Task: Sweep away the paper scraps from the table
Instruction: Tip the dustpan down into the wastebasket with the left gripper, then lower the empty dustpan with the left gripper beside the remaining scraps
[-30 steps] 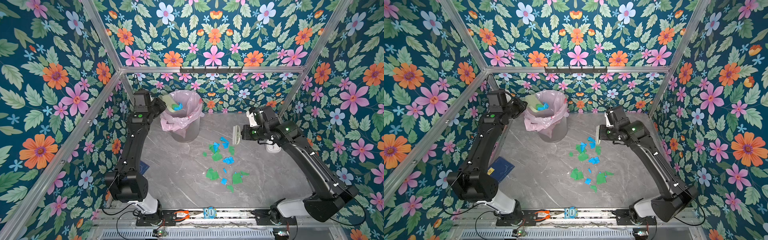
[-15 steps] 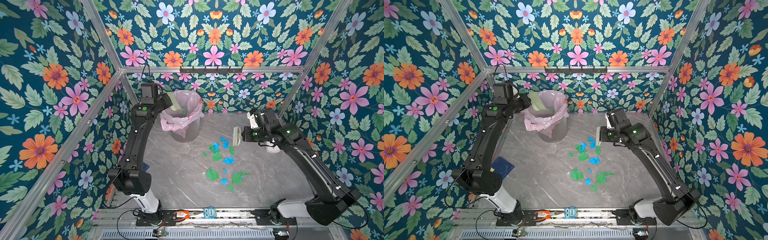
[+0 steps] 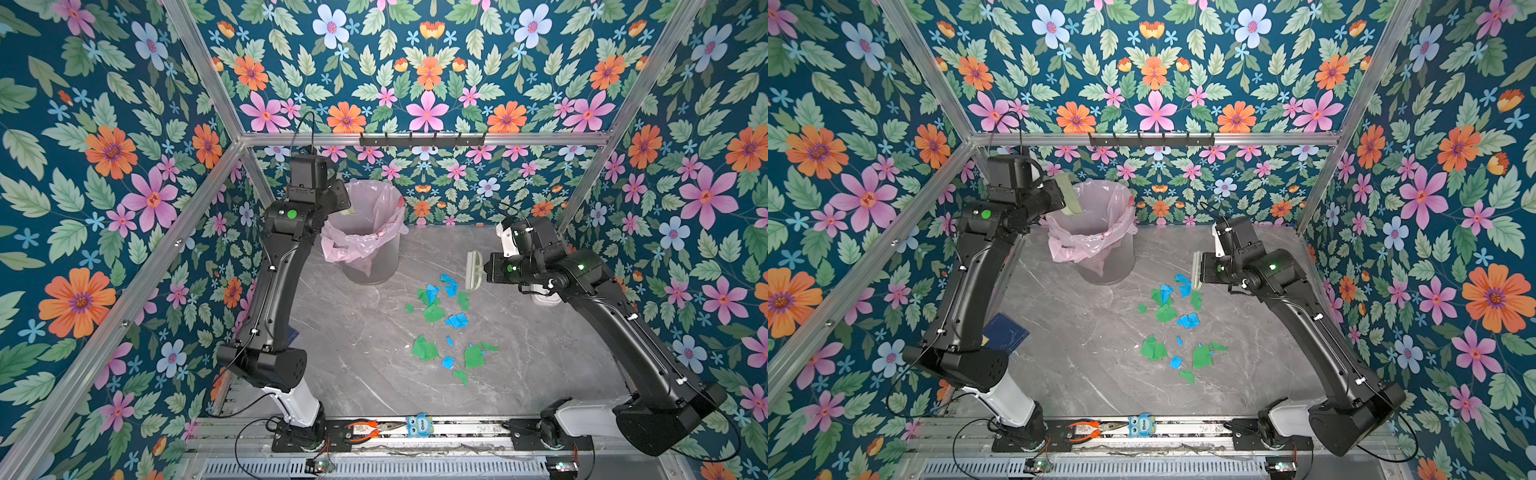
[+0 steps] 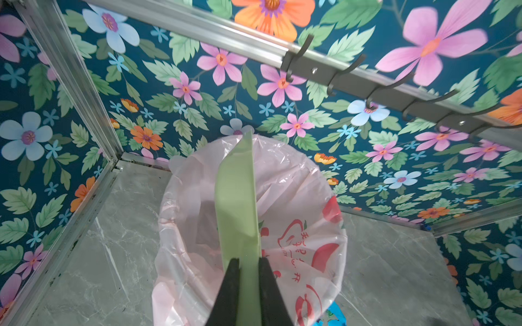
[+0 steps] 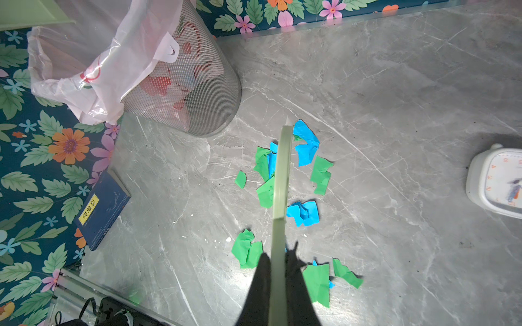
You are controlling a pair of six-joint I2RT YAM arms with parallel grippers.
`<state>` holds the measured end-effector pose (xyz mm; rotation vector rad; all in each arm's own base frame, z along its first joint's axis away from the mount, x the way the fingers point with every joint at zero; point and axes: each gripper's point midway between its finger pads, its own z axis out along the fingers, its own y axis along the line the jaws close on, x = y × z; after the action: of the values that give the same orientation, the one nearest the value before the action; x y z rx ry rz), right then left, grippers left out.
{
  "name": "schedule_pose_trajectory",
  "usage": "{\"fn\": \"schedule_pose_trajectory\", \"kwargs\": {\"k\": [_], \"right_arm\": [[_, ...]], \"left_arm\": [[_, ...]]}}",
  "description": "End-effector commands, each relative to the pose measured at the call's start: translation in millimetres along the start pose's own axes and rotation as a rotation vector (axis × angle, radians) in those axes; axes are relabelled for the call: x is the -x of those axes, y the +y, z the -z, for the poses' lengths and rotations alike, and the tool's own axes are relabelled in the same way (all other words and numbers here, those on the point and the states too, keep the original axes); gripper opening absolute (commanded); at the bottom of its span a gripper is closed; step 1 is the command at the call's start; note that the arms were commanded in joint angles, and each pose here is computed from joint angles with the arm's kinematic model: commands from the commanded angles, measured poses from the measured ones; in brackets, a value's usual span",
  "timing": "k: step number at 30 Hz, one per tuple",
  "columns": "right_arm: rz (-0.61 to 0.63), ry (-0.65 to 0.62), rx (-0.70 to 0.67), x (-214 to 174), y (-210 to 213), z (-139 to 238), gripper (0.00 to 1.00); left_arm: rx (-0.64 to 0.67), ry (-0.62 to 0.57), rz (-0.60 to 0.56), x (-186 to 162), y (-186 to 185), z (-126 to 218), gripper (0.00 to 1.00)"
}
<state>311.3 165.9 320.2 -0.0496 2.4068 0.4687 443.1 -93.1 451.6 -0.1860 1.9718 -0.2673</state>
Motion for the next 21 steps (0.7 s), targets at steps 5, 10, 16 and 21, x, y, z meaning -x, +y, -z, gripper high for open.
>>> {"fn": "schedule_pose_trajectory", "kwargs": {"k": [5,10,16,21], "right_arm": [[0.022,-0.028,-0.028,9,-3,2,0.00],[0.036,-0.021,-0.036,14,-1,4,0.00],[0.071,-0.026,-0.092,23,-7,5,0.00],[0.090,-0.018,-0.132,22,-14,-4,0.00]], "left_arm": [[-0.284,-0.054,0.027,6,-42,63,0.00],[-0.505,-0.052,0.148,-25,-62,104,0.00],[-0.639,-0.040,0.281,-60,-70,126,0.00],[-0.681,0.030,0.280,-100,-82,113,0.00]]}}
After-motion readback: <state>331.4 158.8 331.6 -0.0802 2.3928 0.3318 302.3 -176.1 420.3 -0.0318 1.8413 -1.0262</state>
